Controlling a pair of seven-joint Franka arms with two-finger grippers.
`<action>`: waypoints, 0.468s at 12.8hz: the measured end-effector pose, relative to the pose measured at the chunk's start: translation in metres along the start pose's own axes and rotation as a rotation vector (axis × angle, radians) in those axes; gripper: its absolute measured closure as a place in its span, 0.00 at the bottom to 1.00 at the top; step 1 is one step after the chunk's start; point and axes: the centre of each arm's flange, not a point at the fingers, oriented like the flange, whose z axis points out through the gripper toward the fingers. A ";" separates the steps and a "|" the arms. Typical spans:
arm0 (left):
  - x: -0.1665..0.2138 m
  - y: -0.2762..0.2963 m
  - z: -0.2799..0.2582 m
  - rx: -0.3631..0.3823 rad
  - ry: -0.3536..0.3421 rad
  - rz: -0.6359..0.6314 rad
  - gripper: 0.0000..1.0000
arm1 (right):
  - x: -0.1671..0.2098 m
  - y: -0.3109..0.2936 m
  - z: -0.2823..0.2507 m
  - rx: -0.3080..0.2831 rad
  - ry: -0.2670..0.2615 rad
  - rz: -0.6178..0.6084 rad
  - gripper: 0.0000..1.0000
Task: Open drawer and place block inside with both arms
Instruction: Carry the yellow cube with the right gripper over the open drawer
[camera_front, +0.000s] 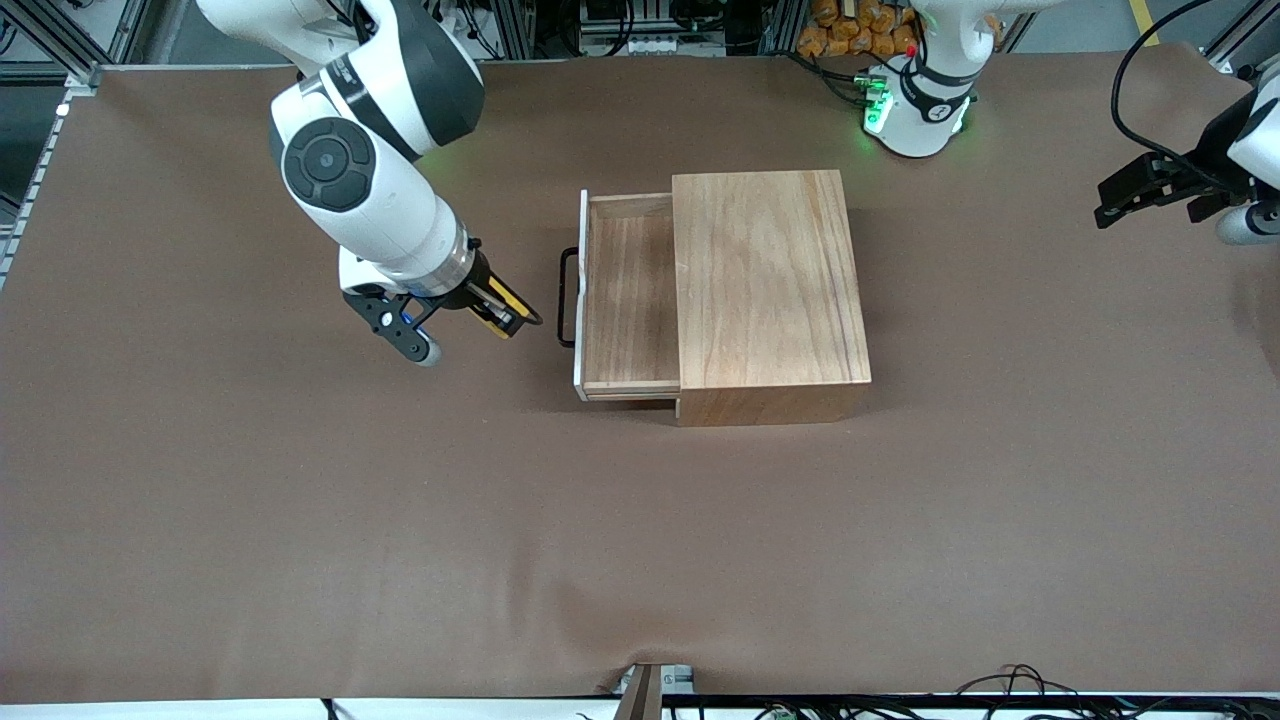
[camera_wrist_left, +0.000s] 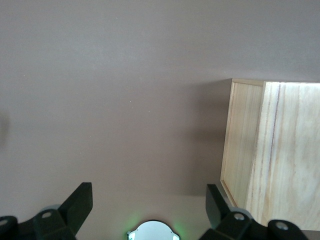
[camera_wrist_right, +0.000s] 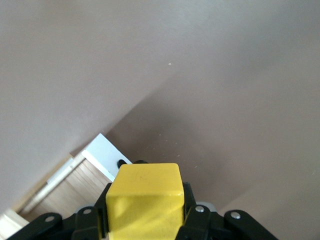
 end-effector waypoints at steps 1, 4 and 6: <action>0.000 0.001 0.000 0.000 0.000 0.001 0.00 | -0.008 -0.004 0.006 0.001 0.000 0.077 0.44; -0.001 0.005 -0.001 0.001 0.002 0.008 0.00 | -0.035 -0.020 0.031 0.032 0.009 0.302 0.44; -0.001 0.004 -0.002 0.001 0.005 0.006 0.00 | -0.041 -0.031 0.051 0.056 0.002 0.481 0.44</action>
